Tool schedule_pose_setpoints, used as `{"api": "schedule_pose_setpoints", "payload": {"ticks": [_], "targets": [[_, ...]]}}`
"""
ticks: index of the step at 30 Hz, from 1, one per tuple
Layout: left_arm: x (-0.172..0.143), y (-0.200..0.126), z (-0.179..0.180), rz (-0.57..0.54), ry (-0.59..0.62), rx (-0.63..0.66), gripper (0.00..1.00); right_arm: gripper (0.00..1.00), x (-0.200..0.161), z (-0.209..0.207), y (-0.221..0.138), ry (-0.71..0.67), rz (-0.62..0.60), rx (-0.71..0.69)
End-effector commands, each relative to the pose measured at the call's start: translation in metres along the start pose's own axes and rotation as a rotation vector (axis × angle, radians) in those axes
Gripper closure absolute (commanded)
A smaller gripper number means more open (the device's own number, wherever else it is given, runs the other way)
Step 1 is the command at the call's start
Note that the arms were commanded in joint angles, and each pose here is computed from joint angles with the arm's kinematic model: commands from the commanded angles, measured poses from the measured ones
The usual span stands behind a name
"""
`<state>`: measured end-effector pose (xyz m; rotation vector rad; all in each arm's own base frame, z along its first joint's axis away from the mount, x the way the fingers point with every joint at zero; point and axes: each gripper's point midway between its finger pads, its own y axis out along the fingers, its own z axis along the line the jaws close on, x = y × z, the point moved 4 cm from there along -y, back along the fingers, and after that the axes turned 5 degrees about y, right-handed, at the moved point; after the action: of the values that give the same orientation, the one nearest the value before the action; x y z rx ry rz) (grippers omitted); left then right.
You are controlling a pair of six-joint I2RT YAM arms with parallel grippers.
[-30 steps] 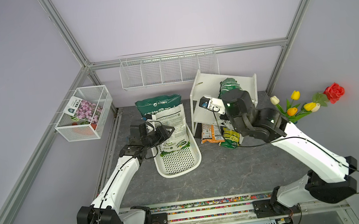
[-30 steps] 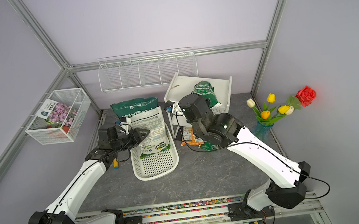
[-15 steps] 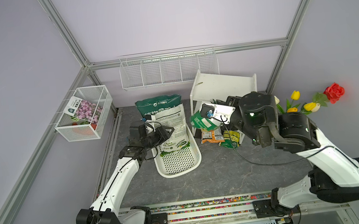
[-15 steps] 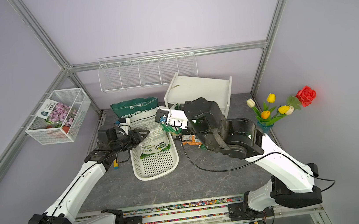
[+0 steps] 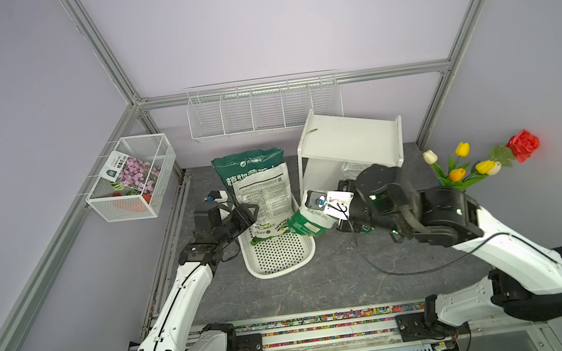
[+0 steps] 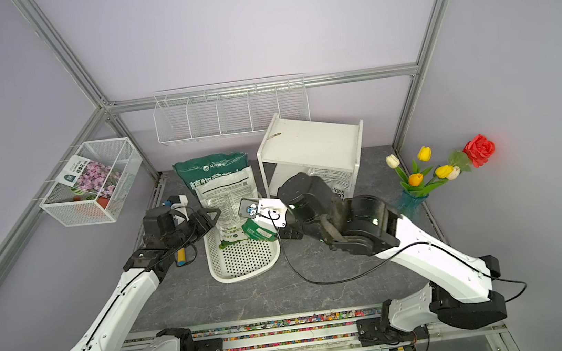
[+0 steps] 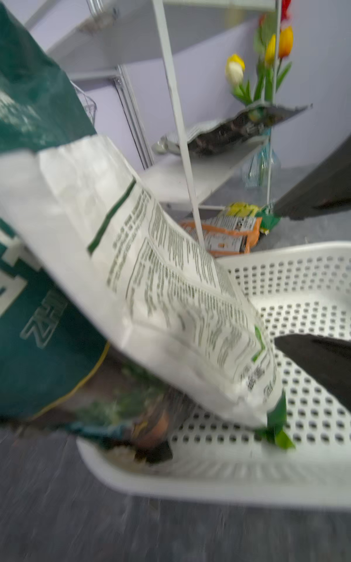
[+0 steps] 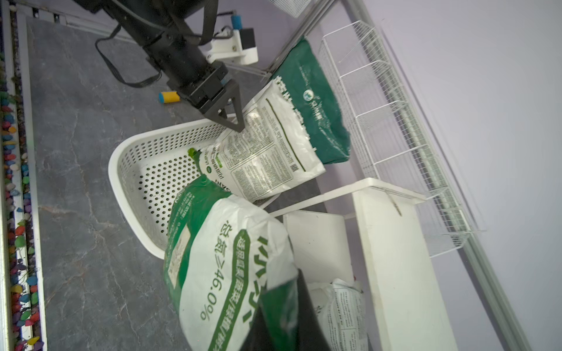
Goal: Take down the fertilizer bag from the shelf
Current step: Place the fertilizer bag in the storage box.
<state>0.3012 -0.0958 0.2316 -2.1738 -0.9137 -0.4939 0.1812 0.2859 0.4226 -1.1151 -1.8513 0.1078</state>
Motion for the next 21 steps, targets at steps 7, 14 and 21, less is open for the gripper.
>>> {"api": "schedule_pose_setpoints", "payload": {"ticks": [7,14,21], "targets": [[-0.005,-0.01,0.053,-0.011,-0.061,0.113,0.22,1.0,0.038,0.01,0.06,0.063,-0.1,-0.015],[0.01,-0.03,0.047,-0.065,0.058,0.184,0.22,1.0,0.044,0.033,0.114,-0.008,-0.027,0.05],[0.021,-0.051,0.034,-0.15,0.081,0.19,0.22,1.0,0.049,0.061,0.166,-0.057,0.029,0.157]]}}
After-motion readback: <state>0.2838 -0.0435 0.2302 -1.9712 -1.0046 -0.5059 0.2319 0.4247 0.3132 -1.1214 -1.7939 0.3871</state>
